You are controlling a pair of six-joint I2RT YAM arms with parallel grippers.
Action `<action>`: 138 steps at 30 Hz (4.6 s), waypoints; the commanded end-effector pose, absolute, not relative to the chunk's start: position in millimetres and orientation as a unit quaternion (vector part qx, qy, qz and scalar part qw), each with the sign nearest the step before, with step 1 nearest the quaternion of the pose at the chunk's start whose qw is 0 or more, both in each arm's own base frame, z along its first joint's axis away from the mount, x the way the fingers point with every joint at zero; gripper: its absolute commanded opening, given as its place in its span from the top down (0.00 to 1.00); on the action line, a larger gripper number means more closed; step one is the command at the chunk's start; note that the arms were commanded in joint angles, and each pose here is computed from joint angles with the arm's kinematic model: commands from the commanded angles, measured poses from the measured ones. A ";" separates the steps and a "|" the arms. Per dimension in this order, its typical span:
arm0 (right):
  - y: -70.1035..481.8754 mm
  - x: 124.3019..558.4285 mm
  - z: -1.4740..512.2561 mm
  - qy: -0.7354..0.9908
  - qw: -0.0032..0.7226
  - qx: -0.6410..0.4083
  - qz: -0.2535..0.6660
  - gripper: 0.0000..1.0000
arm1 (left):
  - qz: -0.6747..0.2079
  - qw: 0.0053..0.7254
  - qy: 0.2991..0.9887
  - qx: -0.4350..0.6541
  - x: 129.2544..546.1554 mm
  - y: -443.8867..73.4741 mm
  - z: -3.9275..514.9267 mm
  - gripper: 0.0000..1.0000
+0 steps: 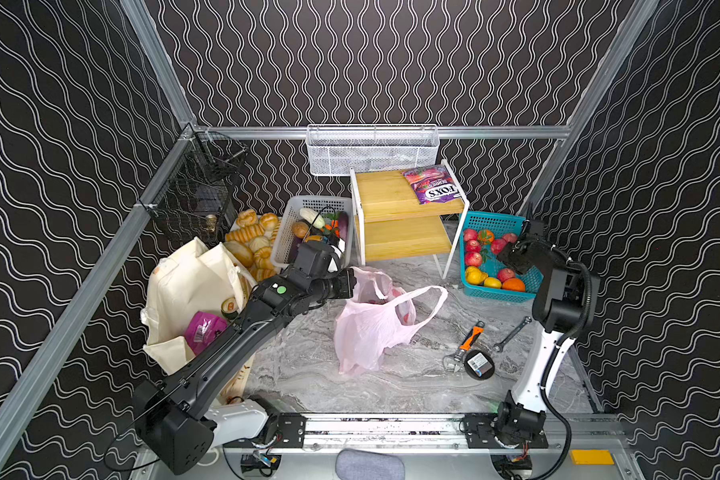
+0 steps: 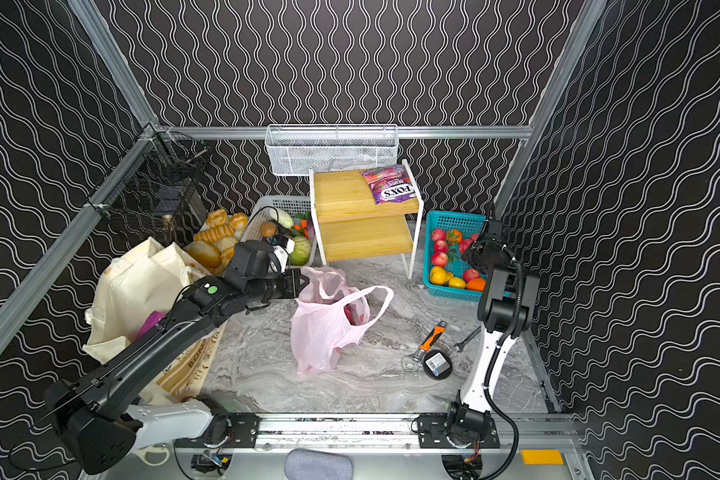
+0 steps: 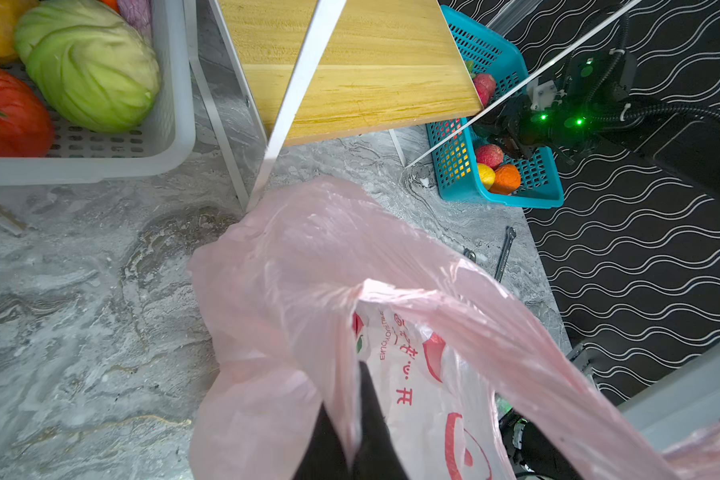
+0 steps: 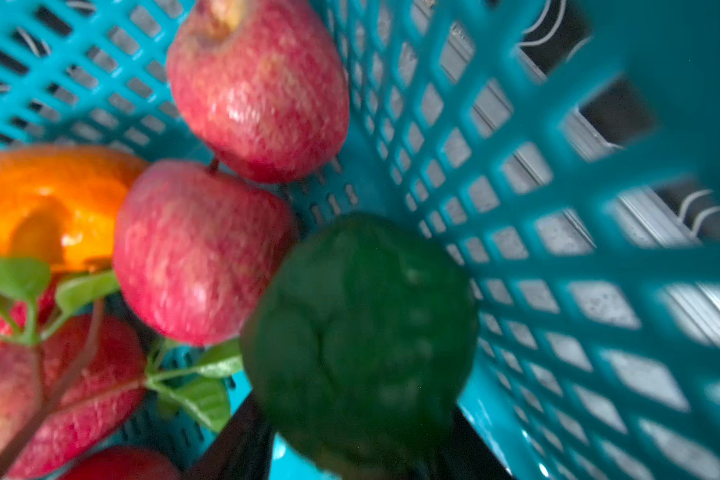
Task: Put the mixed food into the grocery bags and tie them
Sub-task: 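Grasp the green fruit in the teal basket with the right gripper, then carry the green fruit into the pink bag held by the left gripper, then release the green fruit and return the right gripper to the teal basket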
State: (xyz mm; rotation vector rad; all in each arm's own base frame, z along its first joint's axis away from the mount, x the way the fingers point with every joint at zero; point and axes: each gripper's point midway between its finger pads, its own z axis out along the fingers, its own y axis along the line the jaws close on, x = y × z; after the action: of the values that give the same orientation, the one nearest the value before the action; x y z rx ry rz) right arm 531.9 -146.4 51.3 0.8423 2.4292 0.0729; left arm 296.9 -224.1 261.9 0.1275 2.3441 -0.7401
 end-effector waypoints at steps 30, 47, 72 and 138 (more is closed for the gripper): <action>-158.7 549.5 64.6 0.902 0.314 0.295 0.017 0.45 | -0.283 0.348 0.892 0.053 295.0 -220.1 270.6 1.00; -77.2 488.8 202.6 0.863 0.400 0.237 0.198 0.50 | -0.281 0.353 0.891 0.051 292.7 -216.8 270.6 1.00; 239.2 254.0 235.7 0.845 0.176 -0.108 0.492 0.54 | -0.311 0.360 0.878 0.055 293.9 -224.9 275.9 1.00; -2.5 378.7 223.4 0.879 0.363 0.246 0.189 0.26 | -0.279 0.373 0.885 0.007 306.0 -202.1 272.2 1.00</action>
State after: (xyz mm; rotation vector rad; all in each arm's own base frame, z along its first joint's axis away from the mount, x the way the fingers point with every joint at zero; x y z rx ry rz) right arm 381.4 -0.6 251.3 0.4450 2.1639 0.3321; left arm 304.9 -201.6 264.3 0.0185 2.2926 -0.6979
